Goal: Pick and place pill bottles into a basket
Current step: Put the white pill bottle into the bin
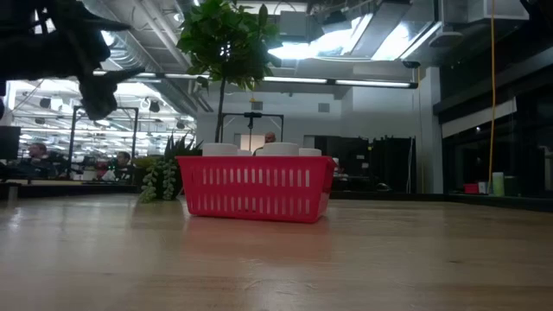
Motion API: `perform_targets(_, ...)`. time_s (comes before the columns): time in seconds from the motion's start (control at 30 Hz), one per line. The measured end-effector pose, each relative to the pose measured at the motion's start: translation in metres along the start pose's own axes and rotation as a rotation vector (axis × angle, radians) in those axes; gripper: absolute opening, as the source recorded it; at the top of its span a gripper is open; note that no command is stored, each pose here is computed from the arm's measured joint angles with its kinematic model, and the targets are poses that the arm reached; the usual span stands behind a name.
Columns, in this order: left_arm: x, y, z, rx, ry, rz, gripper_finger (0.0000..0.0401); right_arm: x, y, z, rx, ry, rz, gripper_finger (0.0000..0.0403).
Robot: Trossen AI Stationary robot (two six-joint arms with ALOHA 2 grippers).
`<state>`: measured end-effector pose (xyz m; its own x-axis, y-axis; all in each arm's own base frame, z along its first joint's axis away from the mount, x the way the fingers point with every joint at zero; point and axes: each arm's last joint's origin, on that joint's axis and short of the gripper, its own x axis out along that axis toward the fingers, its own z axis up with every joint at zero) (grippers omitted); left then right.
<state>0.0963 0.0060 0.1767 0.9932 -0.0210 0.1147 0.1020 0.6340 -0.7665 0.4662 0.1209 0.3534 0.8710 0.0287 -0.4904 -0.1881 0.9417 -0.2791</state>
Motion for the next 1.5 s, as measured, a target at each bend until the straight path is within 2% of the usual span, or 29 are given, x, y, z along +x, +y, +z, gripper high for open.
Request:
perform_targets(0.2,-0.0006,0.0053,0.0052,0.006,-0.078,0.076,0.0258,0.0001,-0.0005,-0.0006,-0.008,0.005,0.001,0.0319)
perform_targets(0.3,-0.0008,0.0059,0.0057,0.008,-0.084,0.083,0.0256,0.0001,-0.0005,-0.0005,-0.008,0.003,0.001,0.0319)
perform_targets(0.37,-0.0009,0.0095,0.0028,0.062,-0.048,0.119,0.0256,0.0001,-0.0005,-0.0005,-0.007,0.004,0.001,0.0319)
perform_targets(0.4,-0.0009,0.0109,0.0009,0.153,-0.014,0.128,0.0256,0.0001,-0.0005,-0.0006,-0.005,0.004,0.001,0.0319)
perform_targets(0.57,0.0013,0.0105,-0.0032,0.812,0.083,0.085,0.0255,0.0001,-0.0005,-0.0005,-0.004,0.004,0.001,0.0319)
perform_targets(0.63,0.0016,0.0102,-0.0038,0.985,0.097,0.072,0.0256,0.0001,-0.0005,-0.0006,-0.003,0.004,0.002,0.0319)
perform_targets(0.67,0.0016,0.0105,-0.0038,1.028,0.096,0.081,0.0257,0.0001,-0.0005,-0.0005,-0.003,0.004,0.001,0.0319)
perform_targets(0.93,0.0015,0.0105,-0.0018,1.038,0.065,0.126,0.0256,0.0001,-0.0004,-0.0008,-0.003,0.007,0.003,0.0319)
perform_targets(1.1,0.0015,0.01,-0.0006,0.972,0.041,0.144,0.0257,0.0,0.0003,-0.0022,-0.005,0.021,0.009,0.0319)
perform_targets(1.37,0.0014,0.0106,-0.0009,0.961,0.044,0.15,0.0257,-0.0001,0.0009,-0.0021,-0.008,0.02,0.011,0.0319)
perform_targets(1.5,0.0014,0.0106,-0.0009,0.958,0.044,0.15,0.0257,-0.0012,0.0074,-0.0006,-0.019,0.009,0.059,0.0319)
